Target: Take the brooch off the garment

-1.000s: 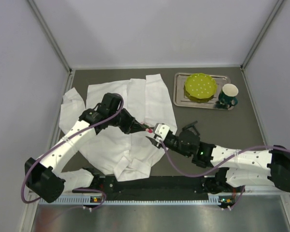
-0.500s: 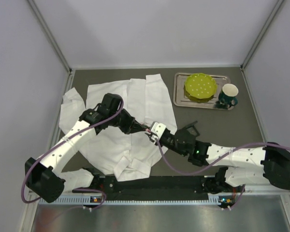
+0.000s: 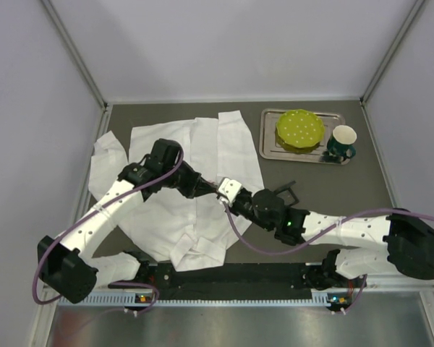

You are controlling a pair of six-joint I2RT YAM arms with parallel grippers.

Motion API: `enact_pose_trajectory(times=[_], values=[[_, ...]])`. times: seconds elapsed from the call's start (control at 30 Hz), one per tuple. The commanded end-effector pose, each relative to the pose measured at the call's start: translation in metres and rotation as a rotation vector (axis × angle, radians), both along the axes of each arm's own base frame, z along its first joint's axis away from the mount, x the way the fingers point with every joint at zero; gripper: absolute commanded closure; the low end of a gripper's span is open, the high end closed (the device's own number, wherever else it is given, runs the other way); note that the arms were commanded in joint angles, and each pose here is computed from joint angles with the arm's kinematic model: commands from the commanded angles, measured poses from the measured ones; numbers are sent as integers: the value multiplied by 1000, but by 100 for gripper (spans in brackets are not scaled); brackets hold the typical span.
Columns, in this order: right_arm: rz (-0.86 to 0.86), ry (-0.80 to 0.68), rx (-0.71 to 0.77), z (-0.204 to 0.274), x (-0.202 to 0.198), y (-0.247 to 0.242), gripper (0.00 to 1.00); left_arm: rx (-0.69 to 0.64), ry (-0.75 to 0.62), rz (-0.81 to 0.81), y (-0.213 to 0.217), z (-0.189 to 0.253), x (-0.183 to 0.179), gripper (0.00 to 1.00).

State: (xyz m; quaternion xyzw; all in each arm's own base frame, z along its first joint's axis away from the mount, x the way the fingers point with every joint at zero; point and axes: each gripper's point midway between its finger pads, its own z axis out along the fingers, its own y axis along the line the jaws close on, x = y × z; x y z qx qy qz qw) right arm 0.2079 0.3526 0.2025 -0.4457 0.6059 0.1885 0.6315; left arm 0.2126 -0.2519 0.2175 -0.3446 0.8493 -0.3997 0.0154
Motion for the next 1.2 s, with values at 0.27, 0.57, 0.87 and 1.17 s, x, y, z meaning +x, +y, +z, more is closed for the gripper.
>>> enact_pose_trajectory(times=[0.27,0.57,0.87,1.17], values=[[-120,72,96,-1,2,-23,100,-133,-153,-76,-14,20,-2,94],[-119,101,112,4,-6,-37,100,-174,-208,-96,-19,28,5,54],[-327,336,241,-8,-5,-99,100,-311,-672,-279,-35,104,19,31],[-486,706,537,-49,-17,-179,100,-378,-774,-534,-53,91,7,31]])
